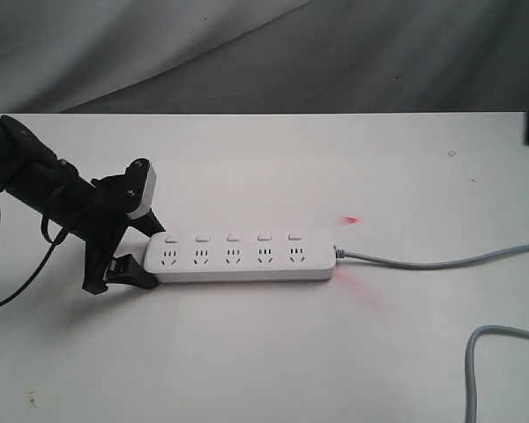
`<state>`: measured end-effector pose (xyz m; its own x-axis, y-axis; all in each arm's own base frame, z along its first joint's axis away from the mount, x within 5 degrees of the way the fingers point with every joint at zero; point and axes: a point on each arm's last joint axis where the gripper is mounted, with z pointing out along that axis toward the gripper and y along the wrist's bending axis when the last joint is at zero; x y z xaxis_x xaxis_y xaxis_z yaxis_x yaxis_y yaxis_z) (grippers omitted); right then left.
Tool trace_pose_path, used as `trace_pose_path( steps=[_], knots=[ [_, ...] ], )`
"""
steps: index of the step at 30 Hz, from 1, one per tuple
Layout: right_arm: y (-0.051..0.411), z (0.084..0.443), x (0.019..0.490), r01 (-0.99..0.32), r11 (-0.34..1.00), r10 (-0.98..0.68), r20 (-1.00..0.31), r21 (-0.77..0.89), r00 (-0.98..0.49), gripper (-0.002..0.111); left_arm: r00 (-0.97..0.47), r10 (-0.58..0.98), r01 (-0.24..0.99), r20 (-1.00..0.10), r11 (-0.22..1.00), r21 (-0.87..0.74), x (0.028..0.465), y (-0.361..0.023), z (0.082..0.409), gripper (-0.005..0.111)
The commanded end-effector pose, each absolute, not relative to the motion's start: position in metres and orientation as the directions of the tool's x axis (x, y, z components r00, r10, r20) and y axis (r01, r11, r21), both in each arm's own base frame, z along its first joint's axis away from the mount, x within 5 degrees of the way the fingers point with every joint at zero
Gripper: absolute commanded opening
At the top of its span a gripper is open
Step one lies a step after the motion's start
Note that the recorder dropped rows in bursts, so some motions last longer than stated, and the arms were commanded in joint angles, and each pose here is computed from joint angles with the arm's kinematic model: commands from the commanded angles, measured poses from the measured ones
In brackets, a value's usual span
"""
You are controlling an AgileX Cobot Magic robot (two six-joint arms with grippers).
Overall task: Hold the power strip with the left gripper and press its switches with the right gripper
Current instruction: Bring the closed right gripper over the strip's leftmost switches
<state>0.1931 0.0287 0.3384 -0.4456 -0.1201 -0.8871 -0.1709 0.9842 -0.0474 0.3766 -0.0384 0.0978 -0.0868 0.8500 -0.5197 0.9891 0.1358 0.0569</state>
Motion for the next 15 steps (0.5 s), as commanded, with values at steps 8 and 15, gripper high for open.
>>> trace_pose_path(
  steps=[8,15],
  knots=[
    [0.1,0.317,0.25,-0.588,0.809,-0.421,-0.714,-0.017,-0.559,0.0,-0.054,0.877,0.989,-0.477,0.111,0.093,0.378,-0.034,0.095,0.046],
    [0.119,0.319,0.333,-0.755,0.655,-0.533,-0.709,-0.001,-0.462,0.0,-0.056,0.877,0.989,-0.477,0.113,0.092,0.378,-0.034,0.095,0.046]
  ],
)
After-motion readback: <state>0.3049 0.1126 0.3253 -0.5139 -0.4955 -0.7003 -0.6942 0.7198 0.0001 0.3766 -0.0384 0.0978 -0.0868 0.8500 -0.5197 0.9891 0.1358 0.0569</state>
